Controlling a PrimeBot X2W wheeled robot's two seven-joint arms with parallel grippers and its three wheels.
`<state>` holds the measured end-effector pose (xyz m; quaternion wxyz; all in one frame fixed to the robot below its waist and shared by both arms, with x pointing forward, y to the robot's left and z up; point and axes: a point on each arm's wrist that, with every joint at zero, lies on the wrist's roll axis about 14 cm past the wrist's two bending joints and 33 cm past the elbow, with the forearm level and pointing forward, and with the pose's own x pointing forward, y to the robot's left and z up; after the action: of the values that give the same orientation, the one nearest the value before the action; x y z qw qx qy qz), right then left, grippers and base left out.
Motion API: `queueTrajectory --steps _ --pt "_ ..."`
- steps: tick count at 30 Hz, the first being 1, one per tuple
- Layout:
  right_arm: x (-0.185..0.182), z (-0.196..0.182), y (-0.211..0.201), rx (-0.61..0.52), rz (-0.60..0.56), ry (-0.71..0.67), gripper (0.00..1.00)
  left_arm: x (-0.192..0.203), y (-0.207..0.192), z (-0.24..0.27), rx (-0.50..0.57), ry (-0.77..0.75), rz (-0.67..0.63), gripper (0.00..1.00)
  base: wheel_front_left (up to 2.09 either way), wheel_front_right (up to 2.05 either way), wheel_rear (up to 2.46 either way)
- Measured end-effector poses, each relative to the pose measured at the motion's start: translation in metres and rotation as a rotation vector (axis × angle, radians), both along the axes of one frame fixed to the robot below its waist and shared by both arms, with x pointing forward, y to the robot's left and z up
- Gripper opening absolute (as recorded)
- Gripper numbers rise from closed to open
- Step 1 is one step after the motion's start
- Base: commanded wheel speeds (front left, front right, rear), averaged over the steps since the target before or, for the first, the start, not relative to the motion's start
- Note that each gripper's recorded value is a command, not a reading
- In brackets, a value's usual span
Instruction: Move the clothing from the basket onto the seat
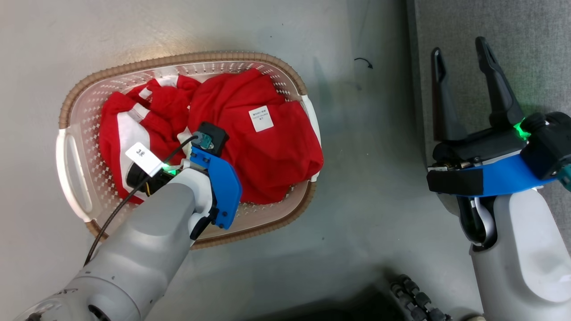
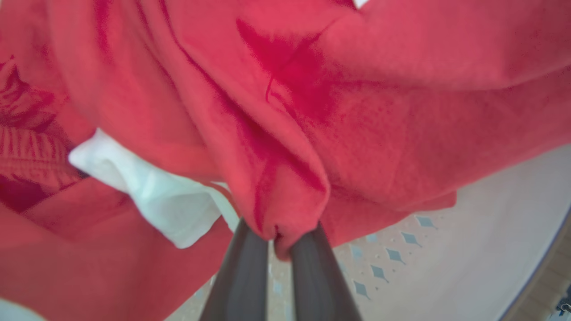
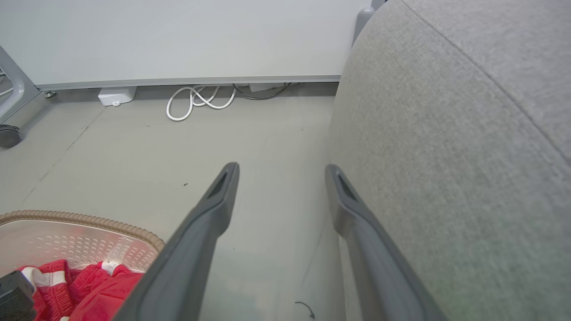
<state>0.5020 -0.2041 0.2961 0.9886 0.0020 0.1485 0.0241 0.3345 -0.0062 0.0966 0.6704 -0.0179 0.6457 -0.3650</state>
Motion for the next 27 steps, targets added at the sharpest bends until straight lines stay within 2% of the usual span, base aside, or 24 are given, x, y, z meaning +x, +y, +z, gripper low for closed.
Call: queueTrajectory --steps 15,27 --pt "0.007 0.032 0.007 0.009 0.018 -0.065 1.00 0.032 -0.005 0.034 -0.067 -0.189 0.030 0.00 0.00 0.00 0.00" --pt "-0.001 0.079 0.014 0.020 0.030 -0.137 1.00 0.053 0.004 0.089 -0.116 -0.356 0.144 0.00 0.00 0.00 0.00"
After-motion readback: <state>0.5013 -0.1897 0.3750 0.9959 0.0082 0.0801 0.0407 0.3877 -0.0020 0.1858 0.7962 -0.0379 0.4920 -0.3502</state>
